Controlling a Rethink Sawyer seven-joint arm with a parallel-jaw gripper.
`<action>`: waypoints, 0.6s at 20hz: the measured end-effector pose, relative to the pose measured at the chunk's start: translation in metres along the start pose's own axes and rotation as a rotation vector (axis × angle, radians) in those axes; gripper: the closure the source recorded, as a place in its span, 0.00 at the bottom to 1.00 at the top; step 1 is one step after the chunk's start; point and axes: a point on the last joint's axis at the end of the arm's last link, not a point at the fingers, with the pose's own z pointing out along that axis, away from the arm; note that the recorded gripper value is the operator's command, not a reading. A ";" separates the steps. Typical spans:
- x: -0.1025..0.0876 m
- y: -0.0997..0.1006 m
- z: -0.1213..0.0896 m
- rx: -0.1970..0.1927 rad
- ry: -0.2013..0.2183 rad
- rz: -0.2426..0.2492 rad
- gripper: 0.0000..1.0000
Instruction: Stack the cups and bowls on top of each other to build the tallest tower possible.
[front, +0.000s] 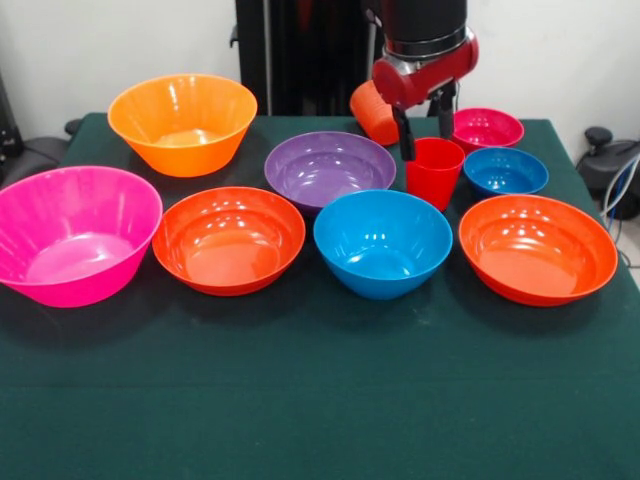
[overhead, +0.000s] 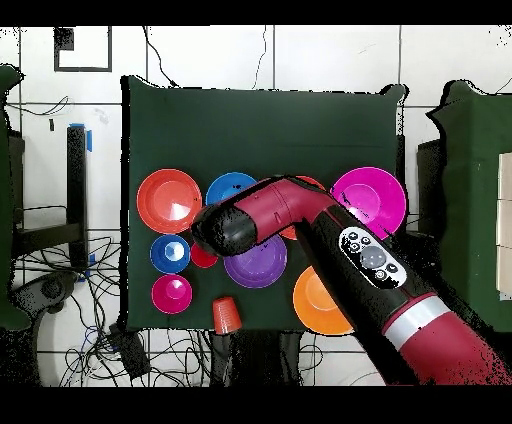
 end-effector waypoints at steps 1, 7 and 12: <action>-0.002 -0.002 0.000 0.002 -0.003 0.003 0.00; -0.012 -0.016 0.005 0.004 -0.023 0.028 0.00; -0.020 -0.029 0.016 0.001 -0.041 0.044 0.00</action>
